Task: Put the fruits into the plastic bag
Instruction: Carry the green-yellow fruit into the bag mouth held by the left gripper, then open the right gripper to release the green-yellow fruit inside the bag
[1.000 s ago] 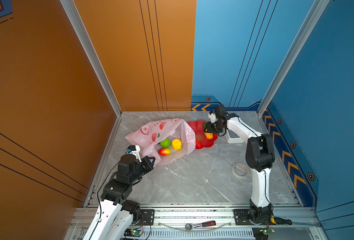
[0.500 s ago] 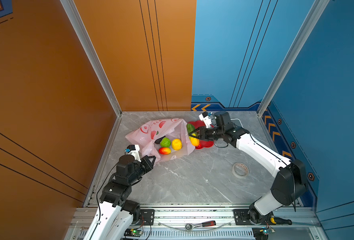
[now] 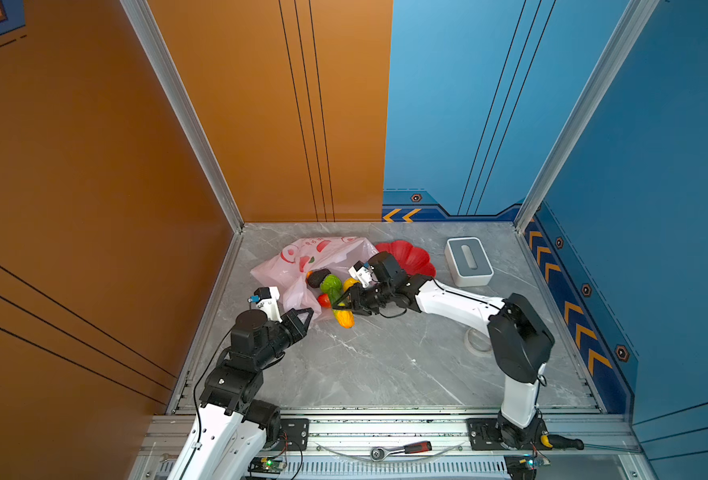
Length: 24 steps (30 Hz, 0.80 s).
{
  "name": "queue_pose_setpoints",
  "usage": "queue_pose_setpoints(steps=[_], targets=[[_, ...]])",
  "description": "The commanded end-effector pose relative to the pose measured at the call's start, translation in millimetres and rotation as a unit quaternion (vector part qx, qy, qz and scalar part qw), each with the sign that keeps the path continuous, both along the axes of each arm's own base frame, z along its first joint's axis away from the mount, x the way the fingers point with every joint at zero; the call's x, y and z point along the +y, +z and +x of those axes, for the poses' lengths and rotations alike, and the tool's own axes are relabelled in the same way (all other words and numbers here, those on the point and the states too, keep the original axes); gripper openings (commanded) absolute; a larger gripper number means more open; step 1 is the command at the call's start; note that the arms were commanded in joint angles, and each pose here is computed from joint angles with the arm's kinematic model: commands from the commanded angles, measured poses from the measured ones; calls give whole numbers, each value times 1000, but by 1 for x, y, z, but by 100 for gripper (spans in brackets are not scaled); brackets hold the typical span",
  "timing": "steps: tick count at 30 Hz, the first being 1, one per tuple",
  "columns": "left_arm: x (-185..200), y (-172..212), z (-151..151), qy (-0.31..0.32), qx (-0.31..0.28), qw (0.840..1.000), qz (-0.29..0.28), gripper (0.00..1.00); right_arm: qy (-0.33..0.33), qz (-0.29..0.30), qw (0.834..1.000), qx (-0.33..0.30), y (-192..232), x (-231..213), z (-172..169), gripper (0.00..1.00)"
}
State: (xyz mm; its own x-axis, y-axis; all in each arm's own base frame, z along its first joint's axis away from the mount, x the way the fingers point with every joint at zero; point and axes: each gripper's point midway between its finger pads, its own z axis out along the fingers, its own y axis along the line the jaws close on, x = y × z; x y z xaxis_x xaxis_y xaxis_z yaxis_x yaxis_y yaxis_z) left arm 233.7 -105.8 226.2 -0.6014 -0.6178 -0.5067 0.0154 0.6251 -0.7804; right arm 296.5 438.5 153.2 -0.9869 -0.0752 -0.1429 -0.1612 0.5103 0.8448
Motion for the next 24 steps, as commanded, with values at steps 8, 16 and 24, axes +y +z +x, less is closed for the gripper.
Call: queue_pose_setpoints(steps=[8,16,24], targets=[[-6,-12,-6,-20,5,1000,-6,0,-169,121,978,29,36,51,89,35],[-9,-12,-6,-25,6,1000,-9,0,-297,92,951,3,-5,56,137,35],[-11,-15,-8,-27,8,1000,-7,0,-372,77,925,-17,-29,51,162,38]])
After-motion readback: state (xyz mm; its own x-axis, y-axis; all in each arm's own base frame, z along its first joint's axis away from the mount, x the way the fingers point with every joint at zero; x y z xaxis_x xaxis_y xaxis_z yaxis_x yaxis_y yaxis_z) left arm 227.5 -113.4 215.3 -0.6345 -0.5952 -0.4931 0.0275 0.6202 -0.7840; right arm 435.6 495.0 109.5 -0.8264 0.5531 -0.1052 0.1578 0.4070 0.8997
